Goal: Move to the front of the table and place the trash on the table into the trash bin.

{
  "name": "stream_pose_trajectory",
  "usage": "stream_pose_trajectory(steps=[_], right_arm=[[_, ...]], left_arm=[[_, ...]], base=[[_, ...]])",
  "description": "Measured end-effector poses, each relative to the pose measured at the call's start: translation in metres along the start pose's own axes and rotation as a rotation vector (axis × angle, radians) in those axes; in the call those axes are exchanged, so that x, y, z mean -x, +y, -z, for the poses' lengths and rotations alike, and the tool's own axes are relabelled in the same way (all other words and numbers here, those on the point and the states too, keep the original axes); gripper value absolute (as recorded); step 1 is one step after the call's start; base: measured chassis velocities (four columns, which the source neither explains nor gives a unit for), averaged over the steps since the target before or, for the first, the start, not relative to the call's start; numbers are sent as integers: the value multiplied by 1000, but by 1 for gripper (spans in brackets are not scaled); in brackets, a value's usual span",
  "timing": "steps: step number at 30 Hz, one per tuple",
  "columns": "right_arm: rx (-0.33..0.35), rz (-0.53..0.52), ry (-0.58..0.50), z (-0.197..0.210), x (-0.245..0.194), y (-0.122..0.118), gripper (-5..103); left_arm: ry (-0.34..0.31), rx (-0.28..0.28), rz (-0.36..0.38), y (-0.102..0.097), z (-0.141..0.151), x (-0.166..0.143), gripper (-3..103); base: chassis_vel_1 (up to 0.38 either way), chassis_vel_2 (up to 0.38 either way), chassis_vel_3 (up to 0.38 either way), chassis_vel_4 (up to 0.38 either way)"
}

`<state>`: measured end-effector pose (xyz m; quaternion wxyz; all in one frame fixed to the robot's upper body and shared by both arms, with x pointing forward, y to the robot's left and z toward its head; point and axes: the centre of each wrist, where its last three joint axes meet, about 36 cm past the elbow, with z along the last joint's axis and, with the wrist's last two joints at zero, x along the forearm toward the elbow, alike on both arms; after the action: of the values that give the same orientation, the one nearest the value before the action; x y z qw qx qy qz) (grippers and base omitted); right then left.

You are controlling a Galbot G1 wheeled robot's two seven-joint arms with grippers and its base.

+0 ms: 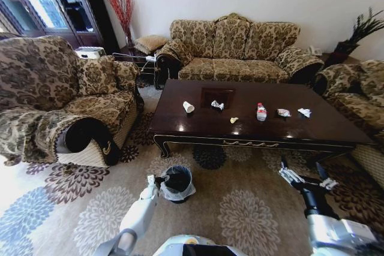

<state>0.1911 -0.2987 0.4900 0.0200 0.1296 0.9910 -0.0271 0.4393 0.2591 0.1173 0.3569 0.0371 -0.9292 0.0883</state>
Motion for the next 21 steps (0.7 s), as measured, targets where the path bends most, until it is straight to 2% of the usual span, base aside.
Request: stream_pose_trajectory(steps=[4, 5, 7, 8, 10, 12, 15, 16, 18, 19, 21], right_arm=[[-1, -2, -3, -1, 0, 0, 100], [-1, -2, -3, -2, 0, 0, 100], [-2, -5, -5, -2, 2, -1, 100], [-2, -5, -5, -2, 2, -1, 100], [-2, -7, -7, -3, 3, -1, 100], [-3, -8, -7, -3, 3, -1, 100], [-6, -10, -6, -3, 4, -2, 100], [-6, -10, -6, -3, 4, -2, 100], [-9, -15, -6, -3, 5, -5, 100], [-9, -15, -6, -3, 5, -5, 100], [-10, -17, -6, -4, 5, -7, 100]], left_arm=[[11, 0, -6, 2, -6, -2, 100], [13, 1, -13, 3, -8, -3, 103], [11, 2, -22, 4, -9, -3, 96], [11, 2, -22, 4, -9, -3, 96], [8, 6, -36, 1, -9, -4, 86], [9, 8, -38, 0, -10, -5, 86], [16, 11, -50, -7, -13, -5, 70], [16, 11, -50, -7, -13, -5, 70], [25, 11, -58, -11, -16, -5, 58], [25, 11, -58, -11, -16, -5, 58], [32, 9, -70, -13, -16, -6, 48]], base=[[0, 0, 0, 0], [0, 0, 0, 0], [0, 0, 0, 0], [0, 0, 0, 0], [0, 0, 0, 0], [0, 0, 0, 0], [0, 0, 0, 0], [0, 0, 0, 0], [0, 0, 0, 0], [0, 0, 0, 0], [0, 0, 0, 0]])
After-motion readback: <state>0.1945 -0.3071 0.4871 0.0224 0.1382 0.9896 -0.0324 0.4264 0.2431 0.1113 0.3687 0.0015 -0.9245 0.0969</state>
